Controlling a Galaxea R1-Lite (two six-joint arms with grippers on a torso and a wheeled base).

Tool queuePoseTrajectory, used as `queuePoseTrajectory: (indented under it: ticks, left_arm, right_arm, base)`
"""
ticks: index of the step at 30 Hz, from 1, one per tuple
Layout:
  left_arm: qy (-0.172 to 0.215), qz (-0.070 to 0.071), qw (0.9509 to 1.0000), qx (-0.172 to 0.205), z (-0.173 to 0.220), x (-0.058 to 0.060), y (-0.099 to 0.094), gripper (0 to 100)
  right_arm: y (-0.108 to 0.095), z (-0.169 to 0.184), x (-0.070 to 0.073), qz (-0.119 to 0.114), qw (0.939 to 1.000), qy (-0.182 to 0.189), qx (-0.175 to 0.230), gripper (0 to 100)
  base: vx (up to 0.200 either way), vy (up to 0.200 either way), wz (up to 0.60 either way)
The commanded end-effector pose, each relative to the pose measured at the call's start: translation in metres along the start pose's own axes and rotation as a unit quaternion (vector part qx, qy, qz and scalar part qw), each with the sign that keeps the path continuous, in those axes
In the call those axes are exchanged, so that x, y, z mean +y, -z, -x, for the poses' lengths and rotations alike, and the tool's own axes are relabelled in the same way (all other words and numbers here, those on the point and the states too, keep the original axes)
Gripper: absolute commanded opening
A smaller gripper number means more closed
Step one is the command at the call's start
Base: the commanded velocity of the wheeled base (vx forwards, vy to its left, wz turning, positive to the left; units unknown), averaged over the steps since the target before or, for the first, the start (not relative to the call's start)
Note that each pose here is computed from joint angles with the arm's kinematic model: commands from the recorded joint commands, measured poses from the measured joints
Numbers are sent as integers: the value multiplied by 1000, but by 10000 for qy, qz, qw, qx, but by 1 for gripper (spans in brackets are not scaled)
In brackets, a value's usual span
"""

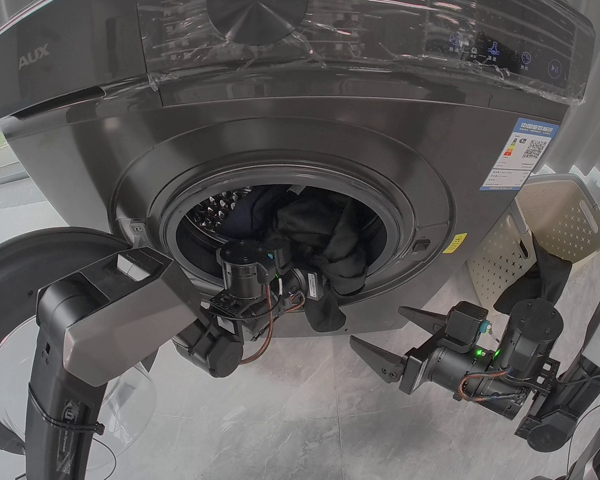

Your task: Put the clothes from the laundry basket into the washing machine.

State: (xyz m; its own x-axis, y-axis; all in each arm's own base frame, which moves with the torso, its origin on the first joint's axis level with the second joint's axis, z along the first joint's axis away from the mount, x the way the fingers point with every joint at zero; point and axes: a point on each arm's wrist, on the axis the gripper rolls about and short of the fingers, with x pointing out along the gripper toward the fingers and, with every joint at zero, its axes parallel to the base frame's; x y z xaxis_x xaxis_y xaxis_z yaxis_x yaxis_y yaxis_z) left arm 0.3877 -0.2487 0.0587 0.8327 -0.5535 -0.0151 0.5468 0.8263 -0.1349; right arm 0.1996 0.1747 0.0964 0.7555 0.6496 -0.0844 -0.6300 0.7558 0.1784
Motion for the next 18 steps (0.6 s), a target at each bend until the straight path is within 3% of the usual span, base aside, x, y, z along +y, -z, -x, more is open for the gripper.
queuePoseTrajectory:
  ticks: [1,4,9,12,14,18]
  left_arm:
    - [-54,28,9998,-192,-12,3,1,0]
    - [-196,41,9968,-769,-26,9,-25,0]
    - [-553,157,9856,-1589,-46,24,-60,0]
    - [-763,170,9821,-1712,-52,32,-64,0]
    - [-980,183,9773,-1867,-58,43,-67,0]
    - [-1108,204,9698,-2163,-64,52,-80,0]
  right_arm:
    - [2,-1,2,3,10000,-26,28,100]
    - [3,-2,1,-12,10000,-20,58,100]
    - [4,-2,3,-9,10000,-43,62,100]
    - [5,-3,3,-8,10000,-48,78,100]
    - [5,-2,3,-8,9999,-45,93,100]
    - [6,-3,3,-8,9999,-48,118,100]
  base:
    - [0,0,0]
    - [0,0,0]
    - [0,0,0]
    - [0,0,0]
    - [0,0,0]
    - [0,0,0]
